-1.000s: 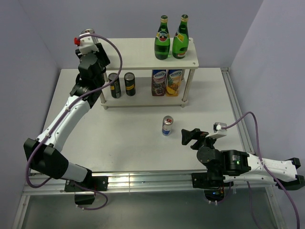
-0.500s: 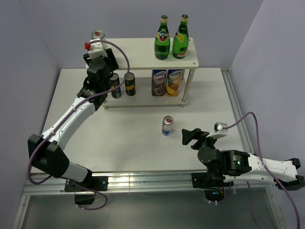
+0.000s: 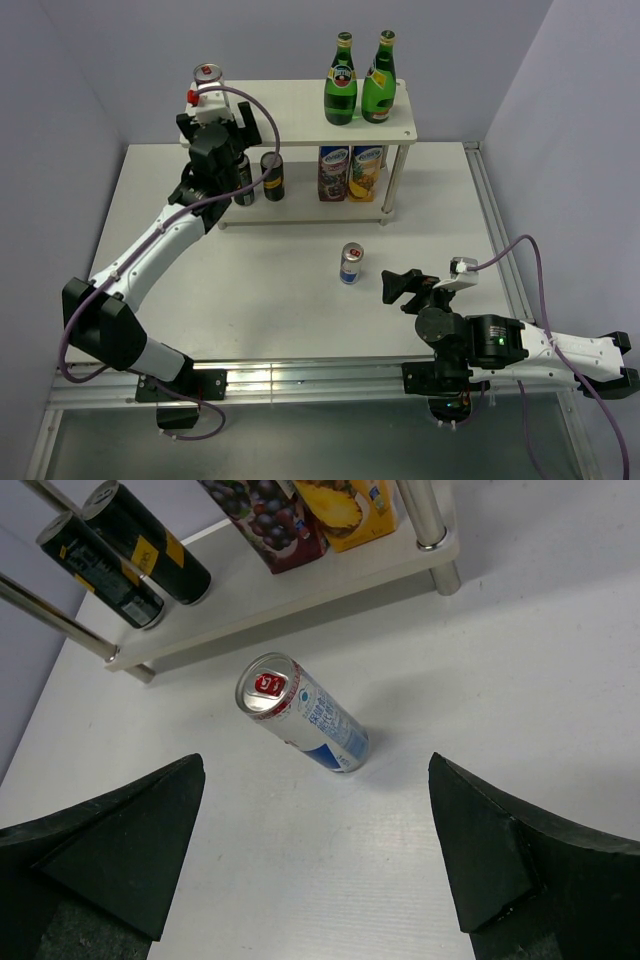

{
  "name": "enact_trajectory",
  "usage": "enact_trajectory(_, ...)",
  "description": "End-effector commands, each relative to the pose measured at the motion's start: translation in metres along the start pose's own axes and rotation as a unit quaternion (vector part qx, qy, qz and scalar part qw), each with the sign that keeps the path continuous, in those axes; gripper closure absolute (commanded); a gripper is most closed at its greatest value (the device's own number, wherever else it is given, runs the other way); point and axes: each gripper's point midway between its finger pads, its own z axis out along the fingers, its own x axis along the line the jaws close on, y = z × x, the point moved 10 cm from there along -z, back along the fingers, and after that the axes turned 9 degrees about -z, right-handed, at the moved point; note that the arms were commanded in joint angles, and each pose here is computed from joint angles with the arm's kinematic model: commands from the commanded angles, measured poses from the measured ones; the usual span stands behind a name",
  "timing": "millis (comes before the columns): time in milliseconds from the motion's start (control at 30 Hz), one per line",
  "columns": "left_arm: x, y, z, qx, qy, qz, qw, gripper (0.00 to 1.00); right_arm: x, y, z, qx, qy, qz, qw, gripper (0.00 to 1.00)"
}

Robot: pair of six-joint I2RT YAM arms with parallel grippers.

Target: Place and organize the beverage onto the shelf

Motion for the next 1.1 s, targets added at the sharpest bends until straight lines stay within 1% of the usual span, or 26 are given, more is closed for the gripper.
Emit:
enact_trajectory(0, 0.011, -0.013, -0.012, 0.042, 0.032, 0.022, 0.998, 0.01, 0.000, 0.002, 0.001, -0.017, -0.006, 0.016, 1.000, 0.00)
enact_trajectory(200, 0.006, 0.018, -0.038, 0.025, 0.027, -0.002, 0.999, 0.01, 0.000, 0.003, 0.001, -0.017, -0.005, 0.018, 1.000, 0.00)
enact_trajectory(267, 0.009, 0.022, -0.046, 0.031, 0.030, -0.005, 0.999, 0.01, 0.000, 0.003, 0.001, -0.017, -0.004, 0.017, 1.000, 0.00)
enact_trajectory(300, 0.010, 0.031, -0.053, 0.024, 0.023, -0.012, 0.999, 0.01, -0.001, 0.002, 0.001, -0.017, -0.005, 0.017, 1.000, 0.00)
enact_trajectory(433, 0.013, 0.045, -0.068, 0.027, 0.012, -0.016, 0.999, 0.01, 0.000, 0.003, 0.001, -0.017, -0.005, 0.017, 1.000, 0.00)
enact_trajectory(467, 0.014, 0.044, -0.072, 0.037, 0.011, -0.010, 0.999, 0.01, 0.000, 0.002, 0.001, -0.017, -0.005, 0.017, 1.000, 0.00)
enact_trajectory(533, 0.012, 0.053, -0.085, 0.037, 0.001, -0.021, 0.999, 0.01, 0.001, 0.002, 0.001, -0.017, -0.005, 0.014, 1.000, 0.00)
enact_trajectory(567, 0.014, 0.052, -0.092, 0.050, -0.001, -0.015, 0.999, 0.01, 0.001, 0.002, 0.001, -0.016, -0.005, 0.014, 1.000, 0.00)
enact_trajectory(600, 0.010, 0.057, -0.105, 0.053, -0.024, -0.024, 0.998, 0.01, 0.000, 0.002, 0.001, -0.017, -0.007, 0.015, 1.000, 0.00)
enact_trajectory(667, 0.011, 0.055, -0.127, 0.075, -0.062, -0.034, 0.995, 0.01, 0.000, 0.003, 0.001, -0.017, -0.007, 0.015, 1.000, 0.00)
enact_trajectory(700, 0.003, 0.050, -0.140, 0.092, -0.101, -0.039, 0.990, 0.01, 0.000, 0.002, 0.001, -0.018, -0.008, 0.015, 1.000, 0.00)
enact_trajectory(733, 0.003, 0.031, -0.150, 0.118, -0.127, -0.033, 0.984, 0.01, 0.001, 0.002, 0.001, -0.017, -0.007, 0.015, 1.000, 0.00)
enact_trajectory(767, -0.005, 0.028, -0.167, 0.133, -0.197, -0.049, 0.970, 0.01, 0.001, 0.002, 0.001, -0.018, -0.008, 0.015, 1.000, 0.00)
enact_trajectory(800, -0.008, 0.018, -0.176, 0.147, -0.229, -0.052, 0.961, 0.01, 0.001, 0.002, 0.001, -0.018, -0.009, 0.014, 1.000, 0.00)
enact_trajectory(833, -0.006, -0.017, -0.185, 0.184, -0.262, -0.030, 0.947, 0.01, 0.001, 0.002, 0.002, -0.018, -0.010, 0.013, 1.000, 0.00)
enact_trajectory(867, -0.016, -0.024, -0.198, 0.183, -0.327, -0.049, 0.926, 0.01, 0.001, 0.002, 0.002, -0.017, -0.010, 0.011, 1.000, 0.00)
enact_trajectory(900, -0.012, -0.060, -0.207, 0.219, -0.343, -0.038, 0.913, 0.01, 0.002, 0.001, 0.002, -0.016, -0.011, 0.008, 1.000, 0.00)
enact_trajectory(933, -0.017, -0.074, -0.217, 0.231, -0.375, -0.042, 0.897, 0.01, 0.002, 0.002, 0.002, -0.017, -0.013, 0.011, 1.000, 0.00)
enact_trajectory(967, -0.018, -0.097, -0.227, 0.244, -0.413, -0.045, 0.876, 0.02, 0.002, 0.002, 0.002, -0.017, -0.012, 0.009, 1.000, 0.00)
enact_trajectory(1000, -0.019, -0.108, -0.232, 0.242, -0.428, -0.054, 0.869, 0.02, 0.002, 0.002, 0.002, -0.016, -0.013, 0.009, 1.000, 0.00)
enact_trajectory(1033, -0.023, -0.121, -0.245, 0.250, -0.451, -0.058, 0.855, 0.02, 0.002, 0.002, 0.002, -0.016, -0.015, 0.007, 1.000, 0.00)
enact_trajectory(1067, -0.016, -0.142, -0.254, 0.270, -0.466, -0.053, 0.841, 0.02, 0.002, 0.002, 0.002, -0.015, -0.014, 0.007, 1.000, 0.00)
